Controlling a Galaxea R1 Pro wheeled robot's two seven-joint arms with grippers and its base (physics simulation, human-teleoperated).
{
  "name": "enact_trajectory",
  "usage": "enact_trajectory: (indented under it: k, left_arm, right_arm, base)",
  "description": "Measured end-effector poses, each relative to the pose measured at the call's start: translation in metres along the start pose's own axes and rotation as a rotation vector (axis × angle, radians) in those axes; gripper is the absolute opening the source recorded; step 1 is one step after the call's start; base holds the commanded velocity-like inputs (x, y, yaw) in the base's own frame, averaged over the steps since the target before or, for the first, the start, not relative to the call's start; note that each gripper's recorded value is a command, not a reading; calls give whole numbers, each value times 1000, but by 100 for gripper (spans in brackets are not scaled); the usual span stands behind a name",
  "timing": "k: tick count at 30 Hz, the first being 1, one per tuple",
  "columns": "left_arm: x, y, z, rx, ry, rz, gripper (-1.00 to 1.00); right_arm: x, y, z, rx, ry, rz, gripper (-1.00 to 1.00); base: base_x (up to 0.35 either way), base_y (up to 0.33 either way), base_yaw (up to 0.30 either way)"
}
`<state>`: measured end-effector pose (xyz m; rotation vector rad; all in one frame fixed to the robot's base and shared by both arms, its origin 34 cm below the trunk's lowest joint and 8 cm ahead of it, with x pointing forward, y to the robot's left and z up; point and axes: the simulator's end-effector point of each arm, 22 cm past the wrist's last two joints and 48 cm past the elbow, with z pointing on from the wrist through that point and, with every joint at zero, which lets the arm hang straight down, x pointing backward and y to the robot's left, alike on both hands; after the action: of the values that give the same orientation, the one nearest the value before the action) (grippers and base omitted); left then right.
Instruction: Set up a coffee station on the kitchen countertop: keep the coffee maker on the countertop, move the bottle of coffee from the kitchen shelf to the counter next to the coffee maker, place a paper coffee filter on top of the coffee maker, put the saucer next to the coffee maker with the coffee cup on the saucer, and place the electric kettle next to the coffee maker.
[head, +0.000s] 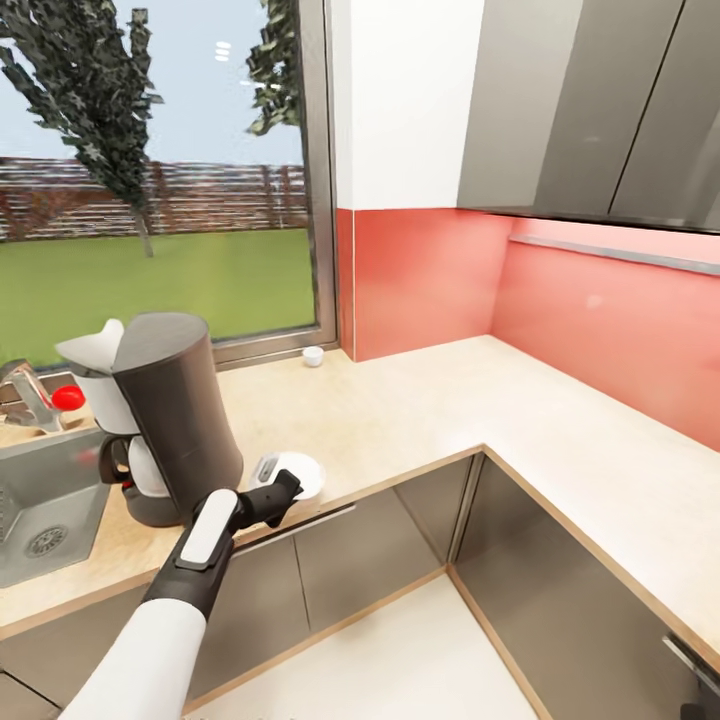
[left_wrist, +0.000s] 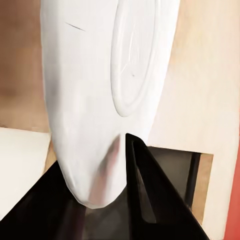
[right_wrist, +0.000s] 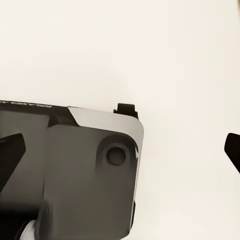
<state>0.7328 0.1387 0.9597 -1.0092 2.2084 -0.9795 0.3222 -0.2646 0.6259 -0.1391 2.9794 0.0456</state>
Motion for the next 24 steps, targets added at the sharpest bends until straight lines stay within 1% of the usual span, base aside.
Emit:
enact_trajectory:
  k: [3,6,11,18,24]
  left_arm:
    - [4,11,1,-14,3,-9,-100]
    - [3,12,2,-16,-10,-15,-100]
    - [1,13,1,-17,-18,-18,-100]
    - [0,15,1,-22,-20,-19,-100]
    - [1,19,1,-26,-19,-21,-100]
  right_arm:
    - [1,0,0,0,3,1,100]
    - [1,0,0,0,3,2,100]
    - [1,0,0,0,2,2,100]
    - [2,0,0,0,3,2,100]
    - [2,0,0,0,3,2,100]
  base:
    - [0,0,102]
    - [23,0,19]
    - [227,0,3]
    - [51,0,0]
    - [210,34,0]
